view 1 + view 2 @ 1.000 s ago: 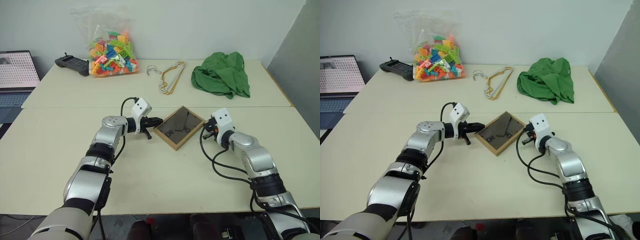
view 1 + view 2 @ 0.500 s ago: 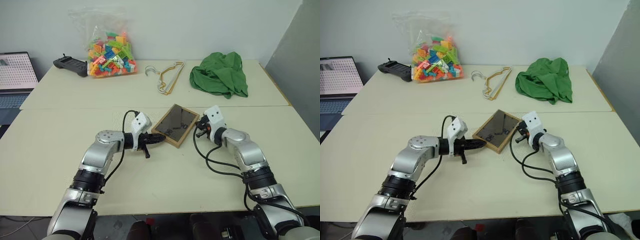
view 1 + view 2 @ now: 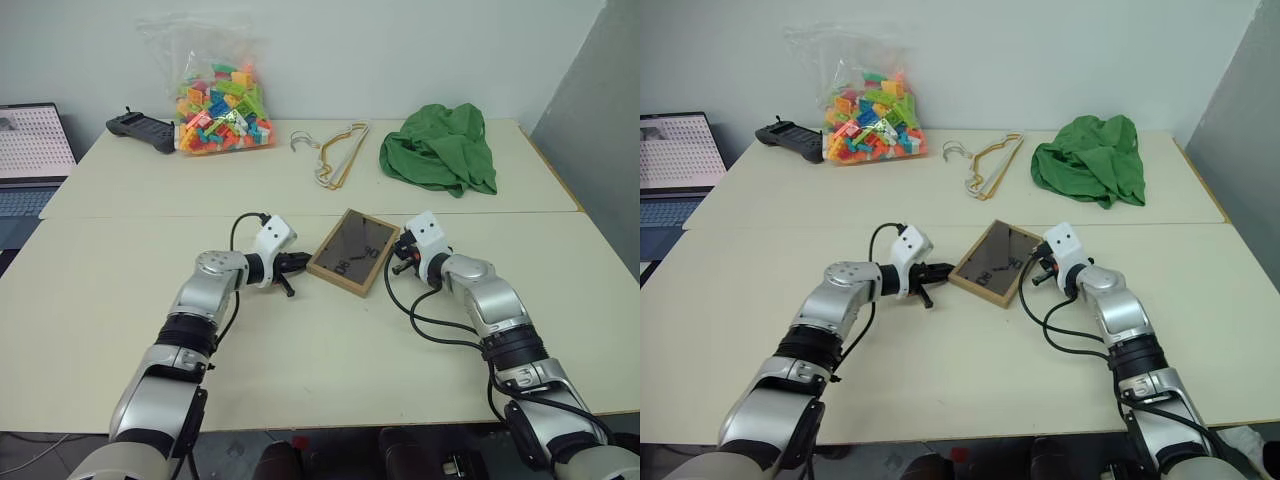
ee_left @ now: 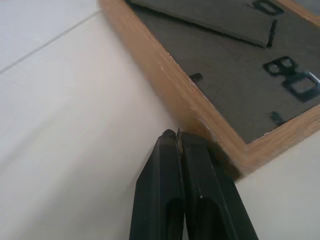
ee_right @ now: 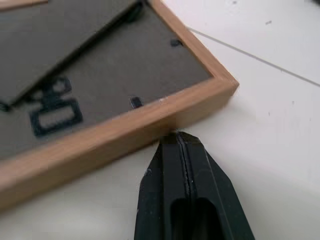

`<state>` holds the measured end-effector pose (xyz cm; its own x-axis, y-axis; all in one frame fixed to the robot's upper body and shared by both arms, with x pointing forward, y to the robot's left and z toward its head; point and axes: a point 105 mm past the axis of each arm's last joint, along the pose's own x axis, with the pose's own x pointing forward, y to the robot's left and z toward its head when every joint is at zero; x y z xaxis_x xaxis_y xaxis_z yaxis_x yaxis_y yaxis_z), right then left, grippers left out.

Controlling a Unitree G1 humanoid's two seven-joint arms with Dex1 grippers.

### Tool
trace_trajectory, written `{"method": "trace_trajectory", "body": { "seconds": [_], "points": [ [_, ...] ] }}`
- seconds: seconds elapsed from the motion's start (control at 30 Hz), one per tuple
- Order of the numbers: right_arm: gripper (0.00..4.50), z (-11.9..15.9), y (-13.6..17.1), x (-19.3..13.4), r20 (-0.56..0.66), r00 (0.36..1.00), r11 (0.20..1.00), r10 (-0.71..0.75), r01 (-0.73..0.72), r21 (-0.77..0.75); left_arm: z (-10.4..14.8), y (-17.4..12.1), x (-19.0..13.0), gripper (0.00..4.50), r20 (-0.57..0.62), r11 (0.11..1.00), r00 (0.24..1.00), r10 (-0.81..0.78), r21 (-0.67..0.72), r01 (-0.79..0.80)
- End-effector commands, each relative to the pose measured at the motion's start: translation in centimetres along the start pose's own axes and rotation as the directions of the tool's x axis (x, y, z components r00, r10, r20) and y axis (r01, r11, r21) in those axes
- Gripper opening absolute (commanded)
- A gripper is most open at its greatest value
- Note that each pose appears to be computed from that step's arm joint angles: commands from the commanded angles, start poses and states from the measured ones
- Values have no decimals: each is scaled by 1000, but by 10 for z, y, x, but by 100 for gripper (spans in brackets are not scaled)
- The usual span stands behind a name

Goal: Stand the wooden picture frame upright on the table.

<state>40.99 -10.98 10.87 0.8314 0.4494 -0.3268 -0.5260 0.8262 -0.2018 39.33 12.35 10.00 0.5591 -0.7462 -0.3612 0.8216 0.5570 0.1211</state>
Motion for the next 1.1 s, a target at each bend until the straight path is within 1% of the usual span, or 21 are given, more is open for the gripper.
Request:
{"method": "trace_trajectory", "body": {
  "seconds": [0.03, 0.13, 0.3, 0.4, 0.57, 0.67, 0.77, 0.87, 0.97, 1.03, 1.1],
  "points": [
    [0, 25, 2, 1, 90, 996, 1000, 8, -8, -6, 20, -17, 0, 9, 52, 995, 995, -89, 50, 87],
    [0, 25, 13, -2, 96, 994, 998, 55, -58, 33, 17, -30, -7, 9, 36, 989, 989, -142, 51, 140],
    [0, 19, 35, -17, 77, 982, 984, 173, -176, 22, 11, -55, -22, 9, -4, 978, 979, -203, 51, 203],
    [0, 14, 48, -29, 50, 967, 968, 250, -251, 6, 3, -64, -31, 9, -42, 976, 976, -214, 43, 216],
    [0, 1, 62, -46, -9, 943, 943, 333, -333, -12, -19, -70, -53, 9, -122, 978, 972, -202, 20, 206],
    [0, -3, 67, -52, -28, 929, 930, 368, -369, -12, -26, -67, -64, 9, -143, 984, 974, -175, -1, 177],
    [0, -5, 71, -56, -39, 914, 914, 404, -405, -14, -26, -64, -72, 9, -144, 987, 977, -158, -25, 156],
    [0, -5, 70, -57, -46, 908, 909, 416, -417, -16, -24, -63, -76, 9, -135, 988, 979, -152, -38, 148],
    [0, -8, 55, -55, -72, 926, 926, 371, -375, -47, -28, -63, -84, 9, -157, 987, 974, -162, -35, 159],
    [0, -9, 39, -51, -82, 947, 944, 311, -317, -85, -32, -54, -91, 9, -176, 992, 976, -129, -33, 125],
    [0, -7, 24, -46, -75, 964, 960, 254, -261, -106, -35, -36, -95, 9, -184, 998, 981, -54, -30, 49]
  ]
}}
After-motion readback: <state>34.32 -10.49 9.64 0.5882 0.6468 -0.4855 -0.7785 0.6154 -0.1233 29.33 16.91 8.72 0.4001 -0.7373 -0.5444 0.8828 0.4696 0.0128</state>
